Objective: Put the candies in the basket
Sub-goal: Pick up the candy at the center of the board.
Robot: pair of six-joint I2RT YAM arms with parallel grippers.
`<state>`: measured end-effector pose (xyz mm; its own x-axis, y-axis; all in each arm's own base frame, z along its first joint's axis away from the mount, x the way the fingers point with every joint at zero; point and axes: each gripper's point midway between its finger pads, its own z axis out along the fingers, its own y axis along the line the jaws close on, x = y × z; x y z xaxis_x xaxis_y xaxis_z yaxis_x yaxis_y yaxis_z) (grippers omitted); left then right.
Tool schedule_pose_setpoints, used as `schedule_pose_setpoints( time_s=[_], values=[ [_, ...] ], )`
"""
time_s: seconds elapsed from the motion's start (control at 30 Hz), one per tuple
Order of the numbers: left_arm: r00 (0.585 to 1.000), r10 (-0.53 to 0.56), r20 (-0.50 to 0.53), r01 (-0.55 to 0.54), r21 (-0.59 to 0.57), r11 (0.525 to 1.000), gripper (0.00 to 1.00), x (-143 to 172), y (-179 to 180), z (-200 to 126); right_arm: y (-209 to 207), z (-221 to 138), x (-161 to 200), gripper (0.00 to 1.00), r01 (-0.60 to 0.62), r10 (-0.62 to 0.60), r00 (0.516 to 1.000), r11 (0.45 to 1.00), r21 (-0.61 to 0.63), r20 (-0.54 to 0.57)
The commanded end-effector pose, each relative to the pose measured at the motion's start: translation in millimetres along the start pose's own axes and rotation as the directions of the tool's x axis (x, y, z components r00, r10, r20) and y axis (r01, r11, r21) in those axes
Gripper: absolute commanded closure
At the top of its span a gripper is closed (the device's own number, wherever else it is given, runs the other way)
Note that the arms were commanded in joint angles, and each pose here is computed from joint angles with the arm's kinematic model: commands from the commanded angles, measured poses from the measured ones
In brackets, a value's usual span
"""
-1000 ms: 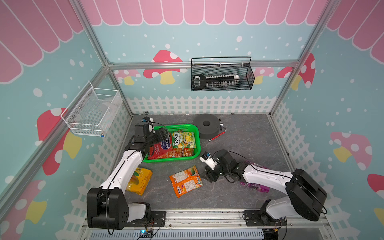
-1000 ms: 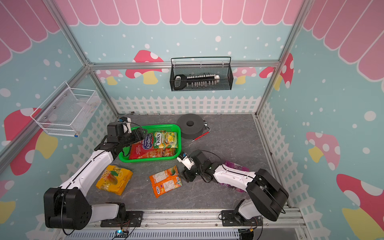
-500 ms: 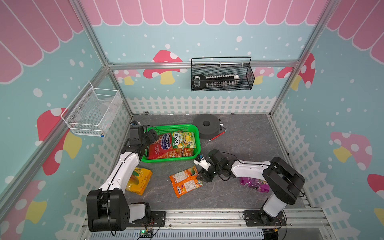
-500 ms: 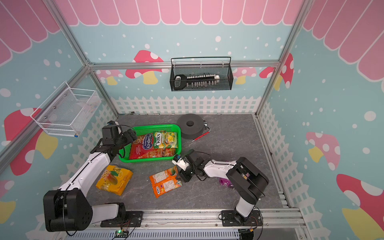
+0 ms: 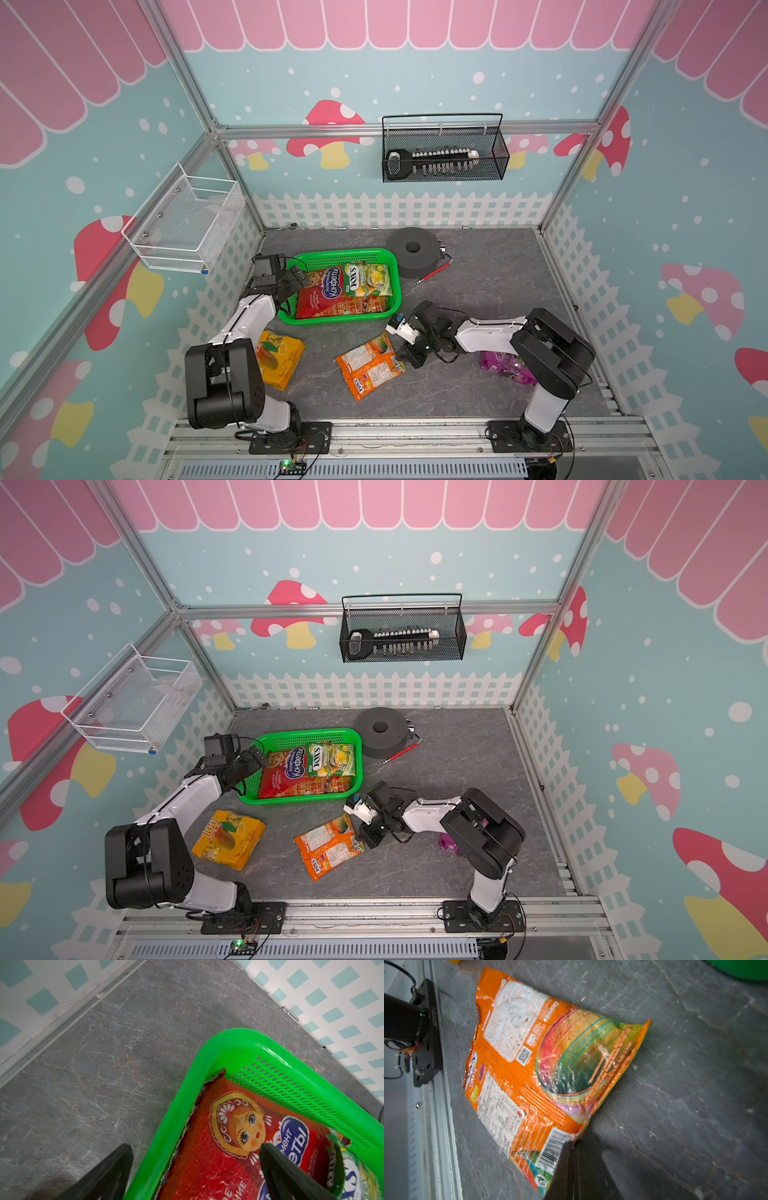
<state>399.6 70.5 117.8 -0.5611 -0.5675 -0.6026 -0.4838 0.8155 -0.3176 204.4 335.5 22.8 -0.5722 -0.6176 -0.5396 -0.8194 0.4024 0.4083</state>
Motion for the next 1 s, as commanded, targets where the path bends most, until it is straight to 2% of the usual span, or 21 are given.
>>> schedule_pose_setpoints(
  time_s=[0.0, 0.17, 0.37, 0.5, 0.6, 0.67, 0.73, 0.97],
  values=[
    [1.0, 0.016, -0.024, -0.015, 0.062, 0.998, 0.03, -1.2, -11.6, 4.2, 4.3, -7.2, 9.3, 1.0, -0.006, 0.006, 1.0, 1.0, 0.004, -0.015],
    [0.996, 0.051, -0.07, -0.044, 0.105, 0.993, 0.22, 8.1, -18.4, 14.2, 5.3, -26.2, 1.0, 1.0, -0.011, 0.009, 1.0, 0.998, 0.061, 0.029],
    [0.982, 0.092, -0.164, -0.062, 0.18, 0.982, 0.47, 39.4, -34.8, 24.1, 10.9, -56.1, -6.1, 1.0, 0.006, -0.016, 0.997, 0.993, 0.121, 0.078],
    [0.973, 0.129, -0.19, -0.091, 0.195, 0.977, 0.55, 53.8, -42.2, 25.6, 27.5, -74.4, -13.0, 1.0, 0.033, -0.043, 0.992, 0.996, 0.086, 0.116],
    [0.966, 0.161, -0.201, -0.12, 0.201, 0.972, 0.66, 61.0, -43.7, 24.8, 36.4, -93.8, -25.2, 1.0, 0.063, -0.079, 0.984, 0.993, 0.101, 0.161],
    [0.963, 0.18, -0.202, -0.142, 0.186, 0.972, 0.68, 64.6, -40.6, 24.9, 41.7, -109.3, -36.3, 1.0, 0.084, -0.107, 0.974, 0.989, 0.123, 0.2],
    [0.96, 0.202, -0.196, -0.169, 0.174, 0.97, 0.7, 66.6, -37.9, 24.7, 42.4, -127.1, -48.0, 1.0, 0.093, -0.133, 0.962, 0.98, 0.174, 0.237],
    [0.938, 0.296, -0.177, -0.262, 0.195, 0.945, 0.94, 69.6, -37.0, 22.7, 27.4, -201.8, -85.6, 1.0, 0.034, -0.214, 0.903, 0.9, 0.435, 0.373]
  ],
)
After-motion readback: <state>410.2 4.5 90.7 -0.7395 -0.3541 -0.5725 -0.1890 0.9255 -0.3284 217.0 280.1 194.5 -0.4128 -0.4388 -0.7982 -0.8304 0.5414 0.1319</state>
